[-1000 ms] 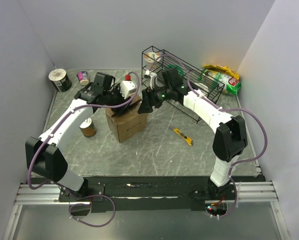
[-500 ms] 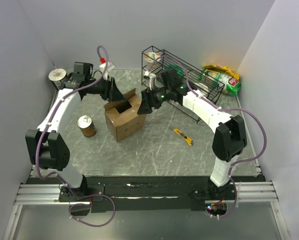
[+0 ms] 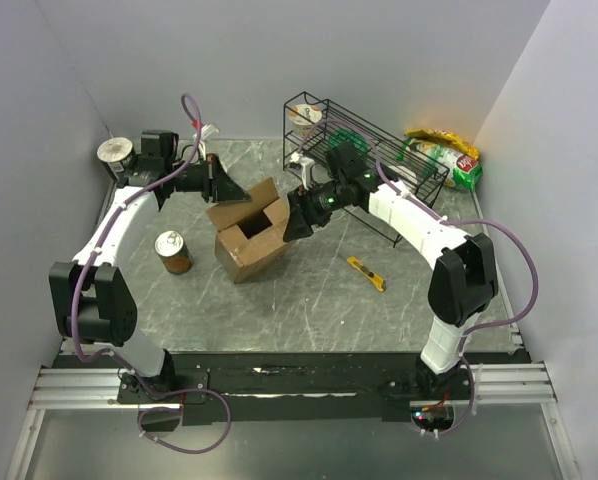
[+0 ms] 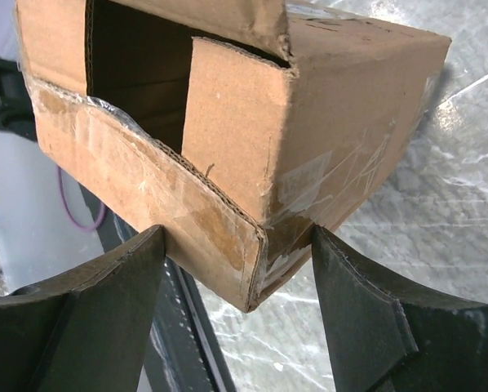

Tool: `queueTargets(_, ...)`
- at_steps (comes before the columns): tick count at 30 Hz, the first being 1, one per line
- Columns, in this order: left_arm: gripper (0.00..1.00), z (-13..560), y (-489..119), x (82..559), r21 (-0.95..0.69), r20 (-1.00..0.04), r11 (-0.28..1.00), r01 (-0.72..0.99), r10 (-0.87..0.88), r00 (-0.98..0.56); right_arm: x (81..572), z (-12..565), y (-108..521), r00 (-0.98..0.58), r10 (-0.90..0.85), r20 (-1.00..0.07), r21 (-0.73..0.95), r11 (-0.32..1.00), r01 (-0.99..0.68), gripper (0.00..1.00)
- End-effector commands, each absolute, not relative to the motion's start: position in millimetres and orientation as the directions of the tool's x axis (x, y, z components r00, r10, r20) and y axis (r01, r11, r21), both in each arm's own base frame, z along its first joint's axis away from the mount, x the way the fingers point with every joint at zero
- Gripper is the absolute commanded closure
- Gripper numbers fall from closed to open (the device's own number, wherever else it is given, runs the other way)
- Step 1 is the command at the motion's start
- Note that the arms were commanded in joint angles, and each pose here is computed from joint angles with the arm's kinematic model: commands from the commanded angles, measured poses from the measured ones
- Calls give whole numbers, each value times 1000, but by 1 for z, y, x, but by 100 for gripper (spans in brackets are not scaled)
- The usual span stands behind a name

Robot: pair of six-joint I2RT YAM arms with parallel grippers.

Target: Unpack the express box

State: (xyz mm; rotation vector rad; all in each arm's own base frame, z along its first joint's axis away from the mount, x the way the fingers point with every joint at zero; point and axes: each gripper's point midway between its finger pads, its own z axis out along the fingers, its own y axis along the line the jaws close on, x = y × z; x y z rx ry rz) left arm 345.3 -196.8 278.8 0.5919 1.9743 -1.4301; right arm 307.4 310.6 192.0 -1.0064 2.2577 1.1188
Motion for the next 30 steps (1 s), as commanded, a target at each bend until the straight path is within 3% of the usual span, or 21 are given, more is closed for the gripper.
queueTargets(1, 99, 288, -199, 335, -683, -710, 231, 693, 15, -704, 316, 155, 257, -587, -566, -579, 323, 501, -803, 24)
queueTargets(2, 99, 290, -199, 336, -683, -711, 228, 694, 15, -703, 320, 191, 257, -493, -538, -684, 263, 449, -854, 22)
queueTargets(5, 99, 294, -200, 337, -680, -715, 219, 699, 12, -699, 315, 262, 253, -188, -487, -853, 60, 266, -962, 19)
queueTargets(9, 99, 299, -201, 340, -675, -723, 215, 706, 0, -691, 285, 306, 262, 180, -417, -891, -219, 46, -975, 16)
queueTargets(12, 99, 305, -202, 341, -658, -738, 221, 720, -2, -675, 261, 305, 280, 315, -405, -859, -309, -82, -948, 16)
queueTargets(18, 99, 309, -206, 335, -631, -760, 228, 741, 11, -650, 261, 300, 314, 350, -380, -856, -307, -170, -936, 15)
queueTargets(26, 99, 315, -220, 322, -588, -792, 207, 782, 53, -609, 259, 281, 334, 168, -411, -896, -48, -285, -957, 13)
queueTargets(30, 99, 318, -225, 317, -571, -803, 199, 797, 65, -592, 255, 279, 337, 152, -441, -885, 13, -348, -937, 14)
